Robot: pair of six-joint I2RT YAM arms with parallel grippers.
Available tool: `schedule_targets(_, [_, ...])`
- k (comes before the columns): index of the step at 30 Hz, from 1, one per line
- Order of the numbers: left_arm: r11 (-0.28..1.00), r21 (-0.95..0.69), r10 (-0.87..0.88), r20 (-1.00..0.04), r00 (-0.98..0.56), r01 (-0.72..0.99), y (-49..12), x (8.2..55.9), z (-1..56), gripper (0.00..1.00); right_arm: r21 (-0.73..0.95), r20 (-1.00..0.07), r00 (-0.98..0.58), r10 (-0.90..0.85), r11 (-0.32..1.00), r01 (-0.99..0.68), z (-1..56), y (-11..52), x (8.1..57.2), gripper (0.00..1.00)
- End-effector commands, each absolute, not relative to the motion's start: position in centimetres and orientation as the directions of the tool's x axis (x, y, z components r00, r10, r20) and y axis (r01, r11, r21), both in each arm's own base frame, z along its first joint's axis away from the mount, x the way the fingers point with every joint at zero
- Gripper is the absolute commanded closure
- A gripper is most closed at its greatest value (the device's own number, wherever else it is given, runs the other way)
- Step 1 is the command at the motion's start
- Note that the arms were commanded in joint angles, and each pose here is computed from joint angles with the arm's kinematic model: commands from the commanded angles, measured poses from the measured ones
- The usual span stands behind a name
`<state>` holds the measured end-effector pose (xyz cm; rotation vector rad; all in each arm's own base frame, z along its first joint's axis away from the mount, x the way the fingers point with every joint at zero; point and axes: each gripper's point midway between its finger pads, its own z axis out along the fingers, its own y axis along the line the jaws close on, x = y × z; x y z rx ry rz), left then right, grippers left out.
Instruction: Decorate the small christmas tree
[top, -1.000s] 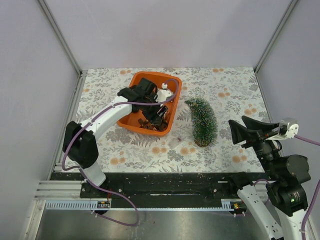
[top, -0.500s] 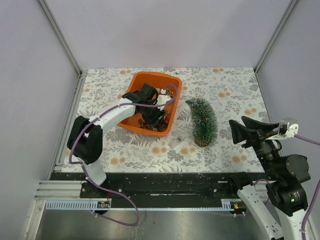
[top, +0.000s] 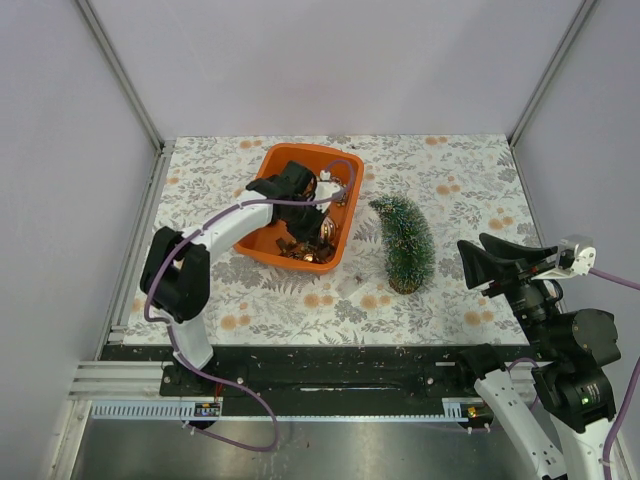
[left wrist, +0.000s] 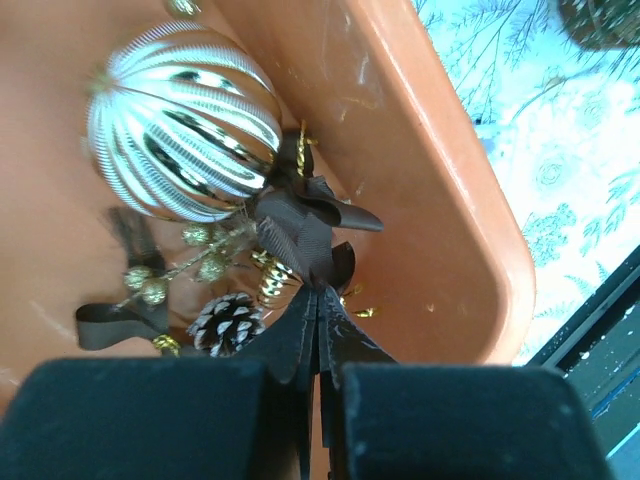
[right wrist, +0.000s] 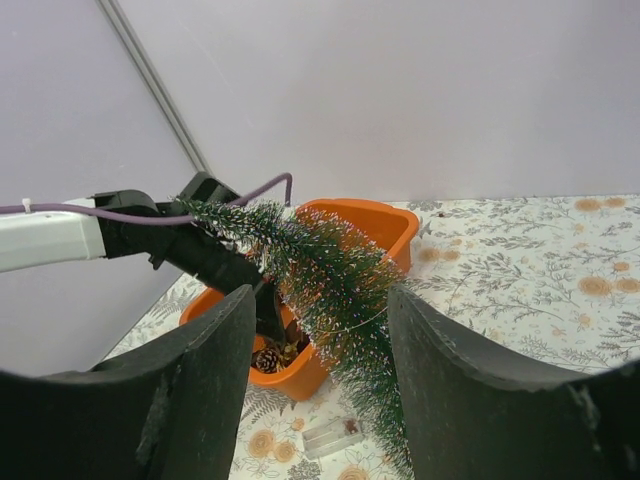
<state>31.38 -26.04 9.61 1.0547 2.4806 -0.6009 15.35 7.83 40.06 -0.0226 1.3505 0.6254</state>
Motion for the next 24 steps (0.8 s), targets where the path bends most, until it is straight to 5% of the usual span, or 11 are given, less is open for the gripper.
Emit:
schedule_targets(1, [0.61, -0.166, 0.51, -0.666, -0.545, 0.775, -26.1, 33.1, 18.8, 1.0, 0.331, -0.902, 0.102, 0.419, 0.824, -0.459, 41.6, 8.0, 14.8, 0.37])
schedule_targets(11, [0.541, 0.009, 0.355, -0.909, -0.218, 0.841, -25.0, 28.3, 38.0, 1.0, 0.258, -0.913, 0.136, 0.383, 0.804, -0.535, 44.9, 9.2, 14.1, 0.37])
schedule_targets(24, [0.486, 0.336, 0.224, -0.94, 0.257, 0.806, -23.9, 20.8, 52.5, 1.0, 0.203, -0.937, 0.057, 0.344, 0.67, -0.714, 46.0, 13.6, 14.3, 0.28])
